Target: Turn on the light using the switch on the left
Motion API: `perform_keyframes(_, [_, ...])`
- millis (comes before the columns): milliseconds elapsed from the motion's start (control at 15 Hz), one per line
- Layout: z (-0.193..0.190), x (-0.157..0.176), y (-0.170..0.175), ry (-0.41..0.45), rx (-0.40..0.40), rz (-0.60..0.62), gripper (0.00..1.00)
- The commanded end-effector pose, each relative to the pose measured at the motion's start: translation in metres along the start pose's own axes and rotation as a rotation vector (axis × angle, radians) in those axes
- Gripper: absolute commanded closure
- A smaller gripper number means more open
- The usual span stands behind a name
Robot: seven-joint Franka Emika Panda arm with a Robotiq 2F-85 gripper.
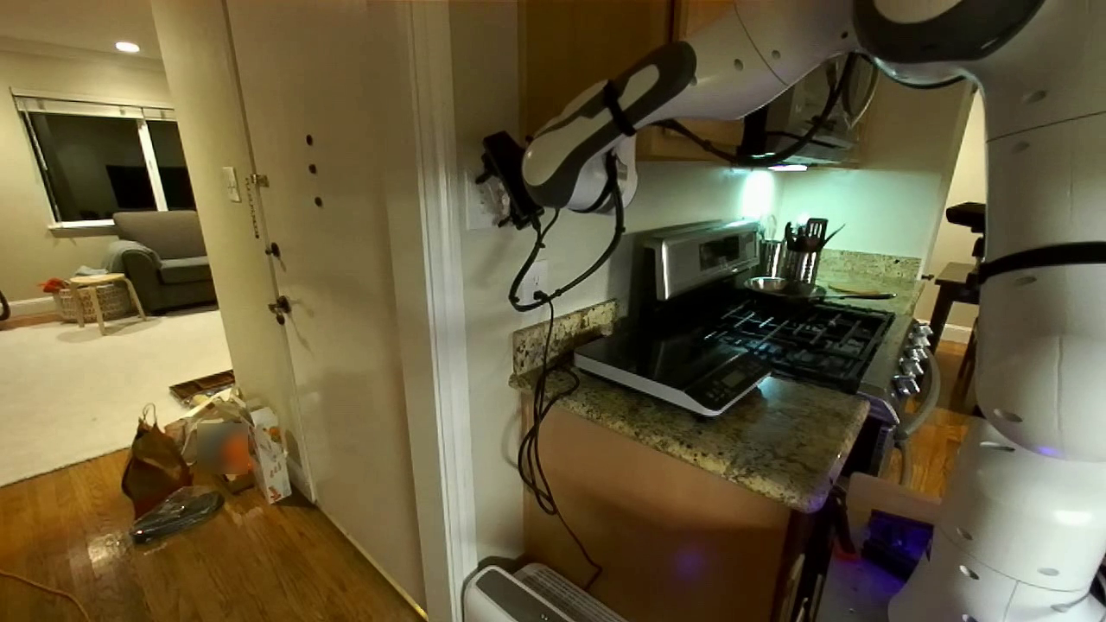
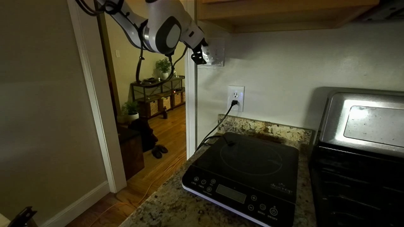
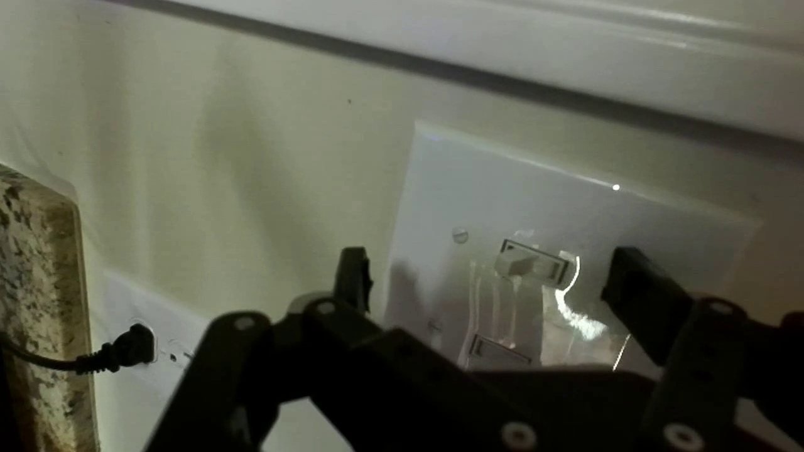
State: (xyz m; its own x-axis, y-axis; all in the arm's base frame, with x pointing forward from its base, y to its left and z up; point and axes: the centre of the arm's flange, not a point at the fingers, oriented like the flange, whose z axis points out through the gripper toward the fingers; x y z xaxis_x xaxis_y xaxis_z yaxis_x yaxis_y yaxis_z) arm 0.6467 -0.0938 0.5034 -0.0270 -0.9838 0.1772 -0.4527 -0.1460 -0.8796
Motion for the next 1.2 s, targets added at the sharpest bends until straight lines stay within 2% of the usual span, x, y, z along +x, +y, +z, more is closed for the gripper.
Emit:
perform_keyframes(0, [0.008,0.018,-0.004,0.001,0.02,-0.016,0.33])
perform_keyframes(533, [0.014,0.011,-0.006,-0.025,0.03,-0.027,0.87])
perform_keyframes(867, [0.016,0.008,-0.002,-0.034,0.025,-0.058,0.97])
perform_keyframes(1133, [0.002,0.003,-0.013,-0.047,0.06,-0.09,0.92])
